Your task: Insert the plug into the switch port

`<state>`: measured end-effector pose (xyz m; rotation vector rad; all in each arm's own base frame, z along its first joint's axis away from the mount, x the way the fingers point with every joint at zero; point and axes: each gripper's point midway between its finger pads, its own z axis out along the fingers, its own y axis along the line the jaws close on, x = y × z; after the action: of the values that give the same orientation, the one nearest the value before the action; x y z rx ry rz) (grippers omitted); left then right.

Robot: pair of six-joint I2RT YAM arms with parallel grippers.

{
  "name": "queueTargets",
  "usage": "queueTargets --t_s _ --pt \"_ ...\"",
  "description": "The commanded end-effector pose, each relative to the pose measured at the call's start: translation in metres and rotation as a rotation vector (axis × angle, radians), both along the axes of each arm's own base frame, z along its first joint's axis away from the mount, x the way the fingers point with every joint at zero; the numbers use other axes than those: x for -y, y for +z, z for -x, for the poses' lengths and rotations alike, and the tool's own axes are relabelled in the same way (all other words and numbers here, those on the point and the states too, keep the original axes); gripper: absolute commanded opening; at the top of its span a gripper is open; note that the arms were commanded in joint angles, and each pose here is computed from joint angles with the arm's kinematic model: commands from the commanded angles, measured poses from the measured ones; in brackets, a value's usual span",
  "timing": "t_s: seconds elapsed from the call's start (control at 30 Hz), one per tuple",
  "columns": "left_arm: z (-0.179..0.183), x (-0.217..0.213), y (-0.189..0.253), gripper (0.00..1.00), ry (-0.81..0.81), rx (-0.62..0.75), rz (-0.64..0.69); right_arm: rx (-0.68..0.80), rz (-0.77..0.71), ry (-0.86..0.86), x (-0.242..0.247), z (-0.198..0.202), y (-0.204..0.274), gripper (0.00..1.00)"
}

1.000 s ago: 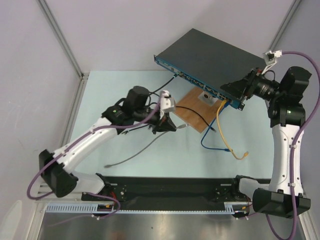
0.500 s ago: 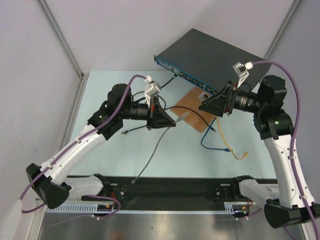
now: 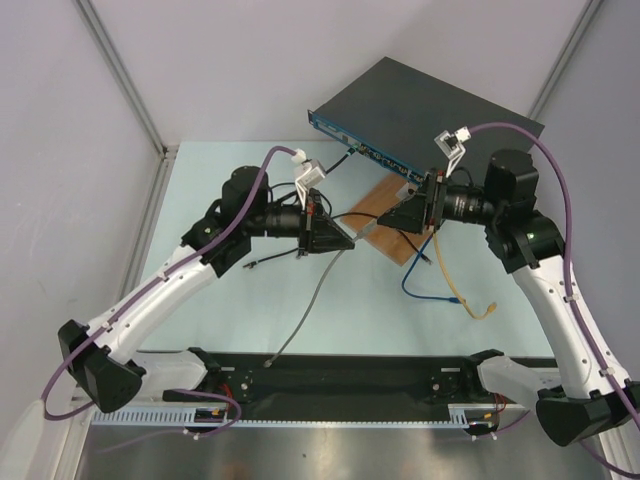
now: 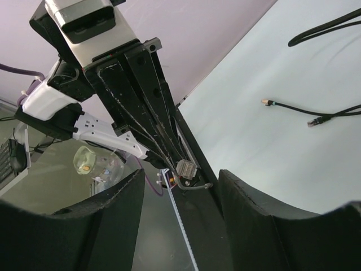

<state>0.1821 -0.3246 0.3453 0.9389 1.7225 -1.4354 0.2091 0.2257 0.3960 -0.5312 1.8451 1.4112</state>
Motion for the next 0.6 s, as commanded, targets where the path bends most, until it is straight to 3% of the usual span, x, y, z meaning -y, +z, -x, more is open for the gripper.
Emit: queueTargets --t_s 0.0,0.13,0.4,0.5,0.57 --pt "-0.003 0.003 0.02 0.0 0.003 0.019 0.046 0.005 -0.004 0.001 -0.006 0.0 0.001 0.6" --pt "-0.004 0.005 0.023 0.0 0.001 0.024 0.048 0.002 0.005 0.021 -0.012 -0.001 -0.004 0.57" --pt "-0.004 0.01 0.026 0.0 -0.005 0.038 0.051 -0.009 0.017 0.035 -0.016 -0.003 -0.009 0.4" --pt "-0.001 0.012 0.028 0.0 -0.016 0.043 0.053 -0.01 0.022 0.033 -0.016 -0.004 -0.011 0.26" --pt "-0.001 0.012 0.028 0.0 -0.018 0.049 0.053 -0.011 0.023 0.025 -0.016 -0.005 -0.011 0.06"
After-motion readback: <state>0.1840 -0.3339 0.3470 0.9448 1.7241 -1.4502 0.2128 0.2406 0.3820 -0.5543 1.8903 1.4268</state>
